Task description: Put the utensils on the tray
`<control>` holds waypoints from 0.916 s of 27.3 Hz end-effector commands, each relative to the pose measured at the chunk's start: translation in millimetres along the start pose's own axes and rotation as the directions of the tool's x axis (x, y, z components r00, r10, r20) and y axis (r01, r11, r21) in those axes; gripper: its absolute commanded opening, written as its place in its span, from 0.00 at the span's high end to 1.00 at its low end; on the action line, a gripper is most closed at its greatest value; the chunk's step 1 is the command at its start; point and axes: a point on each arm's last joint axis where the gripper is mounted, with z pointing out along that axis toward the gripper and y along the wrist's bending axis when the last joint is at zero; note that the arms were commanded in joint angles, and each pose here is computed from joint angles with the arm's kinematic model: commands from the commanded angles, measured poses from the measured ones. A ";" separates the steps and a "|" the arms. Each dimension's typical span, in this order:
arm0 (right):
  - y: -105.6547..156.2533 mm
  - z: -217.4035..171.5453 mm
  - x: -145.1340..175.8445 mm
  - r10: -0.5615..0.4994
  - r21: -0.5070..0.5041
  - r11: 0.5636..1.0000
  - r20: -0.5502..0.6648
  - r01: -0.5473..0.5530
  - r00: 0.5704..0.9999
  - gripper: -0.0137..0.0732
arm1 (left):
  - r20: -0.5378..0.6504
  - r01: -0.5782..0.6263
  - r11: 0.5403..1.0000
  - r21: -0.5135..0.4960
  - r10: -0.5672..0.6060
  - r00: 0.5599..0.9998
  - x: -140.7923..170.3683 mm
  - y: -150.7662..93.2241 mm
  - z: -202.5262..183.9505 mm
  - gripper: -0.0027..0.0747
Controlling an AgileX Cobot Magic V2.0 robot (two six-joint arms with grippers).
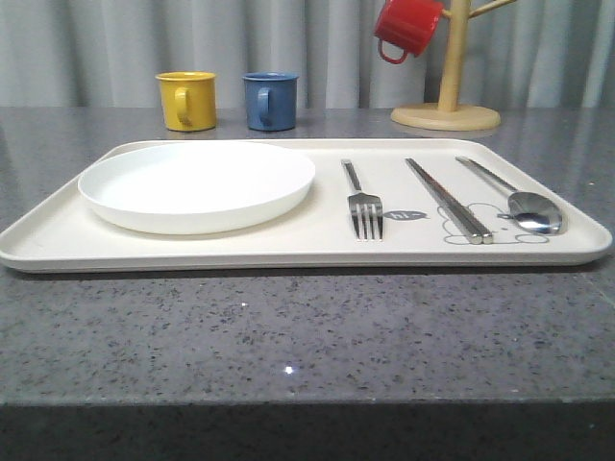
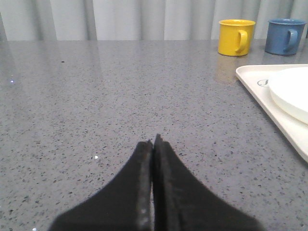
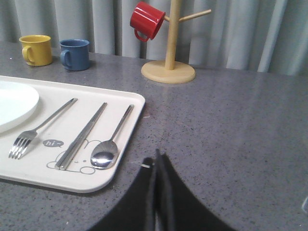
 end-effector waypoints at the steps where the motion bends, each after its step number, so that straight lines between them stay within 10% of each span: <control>1: -0.1 10.7 9.4 -0.046 0.033 0.999 0.095 0.043 0.994 0.92 | 0.108 0.017 1.000 -0.015 -0.015 0.994 -8.3 1.3 -2.2 0.99; 8: -6.1 29.9 69.0 0.011 0.152 0.988 0.058 -0.020 0.998 0.92 | 0.108 0.017 1.000 -0.015 -0.015 0.994 -8.3 1.3 -2.2 0.99; 25: -8.9 29.4 72.5 0.021 0.201 0.979 0.032 -0.027 0.999 0.92 | 0.108 0.017 1.000 -0.015 -0.015 0.994 -8.3 1.3 -2.2 0.99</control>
